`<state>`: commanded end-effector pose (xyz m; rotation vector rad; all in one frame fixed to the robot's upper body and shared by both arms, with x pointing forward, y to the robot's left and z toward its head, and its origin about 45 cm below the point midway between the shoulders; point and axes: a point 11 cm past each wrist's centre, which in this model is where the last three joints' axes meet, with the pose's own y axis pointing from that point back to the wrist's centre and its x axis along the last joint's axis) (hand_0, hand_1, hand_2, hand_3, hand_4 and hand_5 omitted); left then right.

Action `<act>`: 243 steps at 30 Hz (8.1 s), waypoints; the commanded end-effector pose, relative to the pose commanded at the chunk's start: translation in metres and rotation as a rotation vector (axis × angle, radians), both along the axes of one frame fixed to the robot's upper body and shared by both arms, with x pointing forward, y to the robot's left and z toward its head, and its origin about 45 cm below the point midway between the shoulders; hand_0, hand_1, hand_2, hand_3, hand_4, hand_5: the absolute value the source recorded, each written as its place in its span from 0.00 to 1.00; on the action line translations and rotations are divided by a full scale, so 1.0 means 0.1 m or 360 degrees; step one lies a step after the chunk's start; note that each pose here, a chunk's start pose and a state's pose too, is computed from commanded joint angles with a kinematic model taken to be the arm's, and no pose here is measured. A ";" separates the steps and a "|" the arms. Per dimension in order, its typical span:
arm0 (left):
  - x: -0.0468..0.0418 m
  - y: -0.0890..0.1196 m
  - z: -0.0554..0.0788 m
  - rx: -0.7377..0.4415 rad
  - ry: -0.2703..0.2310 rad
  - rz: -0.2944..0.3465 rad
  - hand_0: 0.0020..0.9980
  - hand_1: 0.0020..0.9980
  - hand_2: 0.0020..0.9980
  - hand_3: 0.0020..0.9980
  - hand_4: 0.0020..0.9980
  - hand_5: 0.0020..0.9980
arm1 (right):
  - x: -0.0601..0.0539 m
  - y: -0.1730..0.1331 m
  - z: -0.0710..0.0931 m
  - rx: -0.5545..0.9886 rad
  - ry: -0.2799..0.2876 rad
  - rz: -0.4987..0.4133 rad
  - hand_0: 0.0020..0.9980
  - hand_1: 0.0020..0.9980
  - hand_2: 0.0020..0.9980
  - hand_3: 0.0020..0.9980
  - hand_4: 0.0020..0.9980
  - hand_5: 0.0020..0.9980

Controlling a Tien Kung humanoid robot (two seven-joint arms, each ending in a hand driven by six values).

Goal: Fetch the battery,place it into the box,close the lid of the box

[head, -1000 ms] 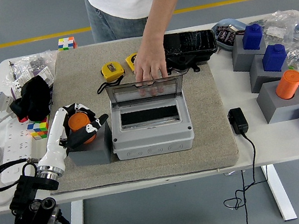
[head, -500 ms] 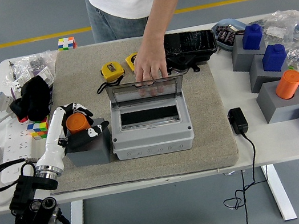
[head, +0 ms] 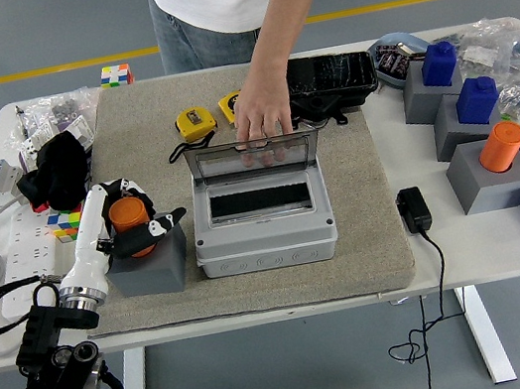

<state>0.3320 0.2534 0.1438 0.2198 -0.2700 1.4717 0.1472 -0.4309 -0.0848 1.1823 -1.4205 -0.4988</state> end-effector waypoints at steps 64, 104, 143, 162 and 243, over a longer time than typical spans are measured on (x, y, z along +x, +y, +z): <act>-0.174 -1.01 0.78 0.1251 -0.0610 -0.0472 0.11 0.10 0.15 0.17 0.66 0.04 | 0.04 -0.04 0.03 -0.0025 -0.0008 -0.0001 0.88 0.85 0.81 0.86 1.00 1.00; 0.310 -1.75 0.47 0.1498 -0.0683 -0.0758 0.11 0.11 0.16 0.17 0.65 0.07 | 0.09 -0.04 0.04 -0.0048 0.0006 0.0035 0.87 0.85 0.81 0.86 1.00 1.00; 0.233 -1.85 0.64 0.1327 -0.0667 -0.0806 0.11 0.11 0.16 0.17 0.64 0.09 | 0.08 -0.05 0.05 -0.0055 0.0013 0.0032 0.87 0.85 0.81 0.85 1.00 1.00; 0.460 -1.78 0.63 0.1364 -0.0636 -0.0745 0.11 0.11 0.16 0.17 0.64 0.10 | 0.10 -0.07 0.06 -0.0061 0.0008 0.0031 0.87 0.85 0.81 0.85 1.00 1.00; 0.487 -1.70 0.48 0.1109 -0.0519 -0.0845 1.00 1.00 0.96 0.88 1.00 1.00 | 0.10 -0.04 0.04 -0.0034 0.0019 0.0034 0.86 0.83 0.80 0.85 1.00 1.00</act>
